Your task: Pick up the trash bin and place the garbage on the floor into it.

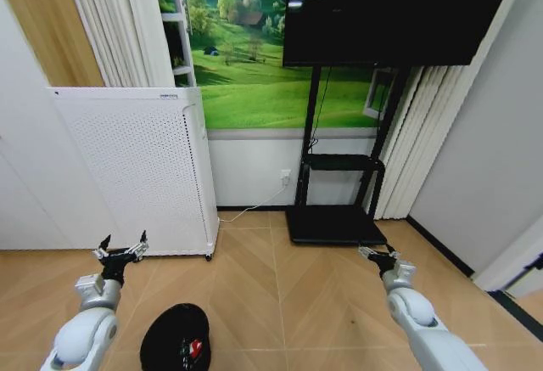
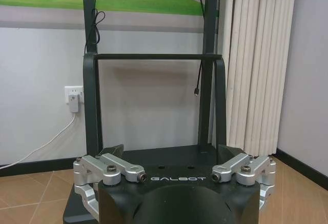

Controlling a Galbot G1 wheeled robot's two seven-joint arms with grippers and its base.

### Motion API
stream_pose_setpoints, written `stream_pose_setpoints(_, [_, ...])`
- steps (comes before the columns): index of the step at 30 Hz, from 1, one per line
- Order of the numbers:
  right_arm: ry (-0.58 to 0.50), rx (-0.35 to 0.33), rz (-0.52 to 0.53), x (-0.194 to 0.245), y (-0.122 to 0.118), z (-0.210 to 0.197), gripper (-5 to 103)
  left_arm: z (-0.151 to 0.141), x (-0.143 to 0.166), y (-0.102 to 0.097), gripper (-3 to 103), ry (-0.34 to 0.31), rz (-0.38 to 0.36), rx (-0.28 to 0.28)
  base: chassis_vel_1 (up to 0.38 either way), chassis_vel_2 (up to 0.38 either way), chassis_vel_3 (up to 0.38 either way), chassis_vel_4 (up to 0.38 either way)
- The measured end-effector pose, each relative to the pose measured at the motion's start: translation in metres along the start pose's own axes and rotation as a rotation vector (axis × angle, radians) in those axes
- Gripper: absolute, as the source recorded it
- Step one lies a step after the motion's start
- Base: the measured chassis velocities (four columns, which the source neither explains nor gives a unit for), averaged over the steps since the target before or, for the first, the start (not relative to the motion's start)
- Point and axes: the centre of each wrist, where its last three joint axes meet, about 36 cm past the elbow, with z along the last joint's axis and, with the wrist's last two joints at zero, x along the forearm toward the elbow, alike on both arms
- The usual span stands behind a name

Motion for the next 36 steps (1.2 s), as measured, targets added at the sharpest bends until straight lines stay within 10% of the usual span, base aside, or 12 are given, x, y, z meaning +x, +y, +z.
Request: stream_pose_setpoints(36, [0.0,0.0,0.0,0.0,0.0,0.0,100,0.0,0.0,0.0,100,0.0,0.0,0.0,0.0,0.0,0.0,0.0])
